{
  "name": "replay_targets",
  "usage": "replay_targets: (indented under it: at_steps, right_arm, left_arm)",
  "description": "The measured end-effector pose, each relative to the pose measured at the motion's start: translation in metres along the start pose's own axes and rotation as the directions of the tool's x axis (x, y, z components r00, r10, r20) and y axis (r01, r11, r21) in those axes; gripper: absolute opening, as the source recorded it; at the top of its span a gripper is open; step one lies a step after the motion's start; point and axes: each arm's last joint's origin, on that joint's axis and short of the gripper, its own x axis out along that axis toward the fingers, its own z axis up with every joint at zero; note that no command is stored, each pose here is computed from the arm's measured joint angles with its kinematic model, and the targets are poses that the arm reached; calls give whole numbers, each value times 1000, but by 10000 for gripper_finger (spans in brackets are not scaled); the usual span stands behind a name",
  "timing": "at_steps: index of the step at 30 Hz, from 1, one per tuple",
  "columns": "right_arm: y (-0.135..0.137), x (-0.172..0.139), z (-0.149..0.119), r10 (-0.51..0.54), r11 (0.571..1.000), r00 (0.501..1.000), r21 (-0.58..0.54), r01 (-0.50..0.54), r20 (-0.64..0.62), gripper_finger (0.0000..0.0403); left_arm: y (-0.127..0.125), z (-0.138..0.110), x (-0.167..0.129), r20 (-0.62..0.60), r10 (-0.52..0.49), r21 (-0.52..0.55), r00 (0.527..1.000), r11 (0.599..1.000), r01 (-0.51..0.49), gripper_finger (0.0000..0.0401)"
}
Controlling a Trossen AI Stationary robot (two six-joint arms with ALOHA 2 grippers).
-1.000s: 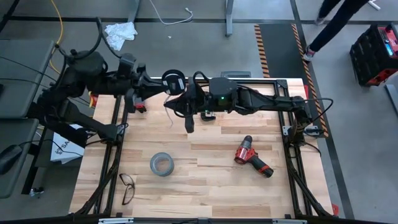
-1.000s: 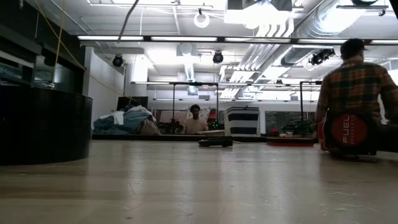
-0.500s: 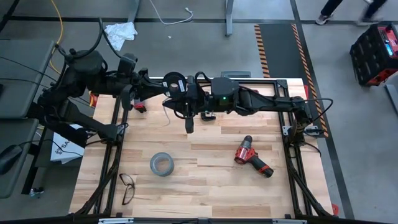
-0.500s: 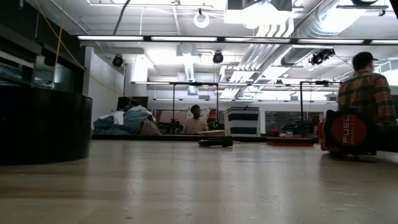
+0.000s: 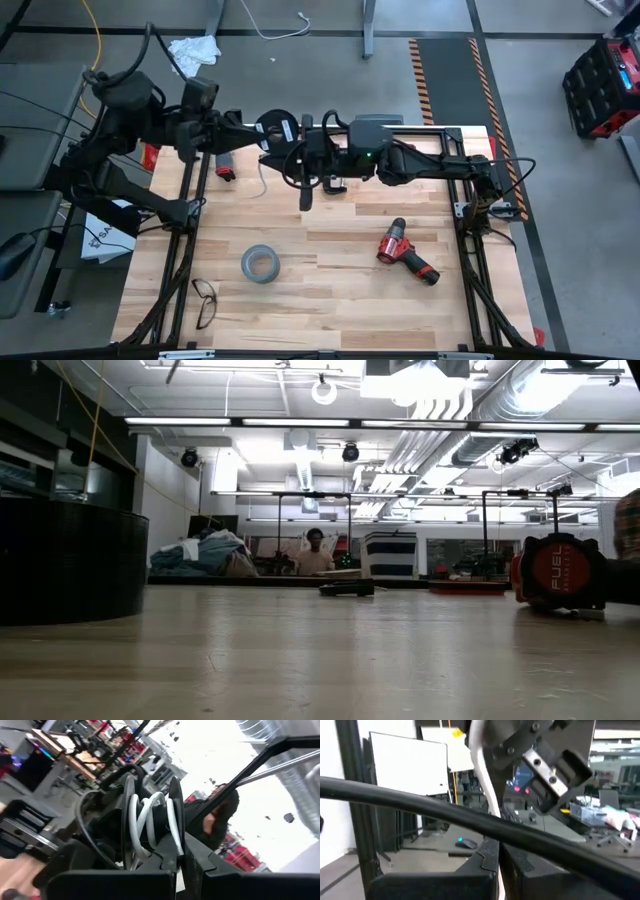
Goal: Coil cords
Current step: Coil the white wire
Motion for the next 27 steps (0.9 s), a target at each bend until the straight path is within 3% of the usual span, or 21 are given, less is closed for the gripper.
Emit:
replay_targets:
  at_steps: [8,14,27]
  right_arm:
    - [1,0,9,41,999,995,3,-42,93,0]
    - [2,-2,18,65,998,981,-4,-65,184,0]
    - [1,-3,24,63,998,967,-9,-63,247,0]
  left_arm:
    - [-5,5,1,54,-64,-36,996,997,66,1]
    - [-4,6,2,79,-39,-65,996,997,45,1]
    - [-6,10,15,156,-100,-109,983,987,118,1]
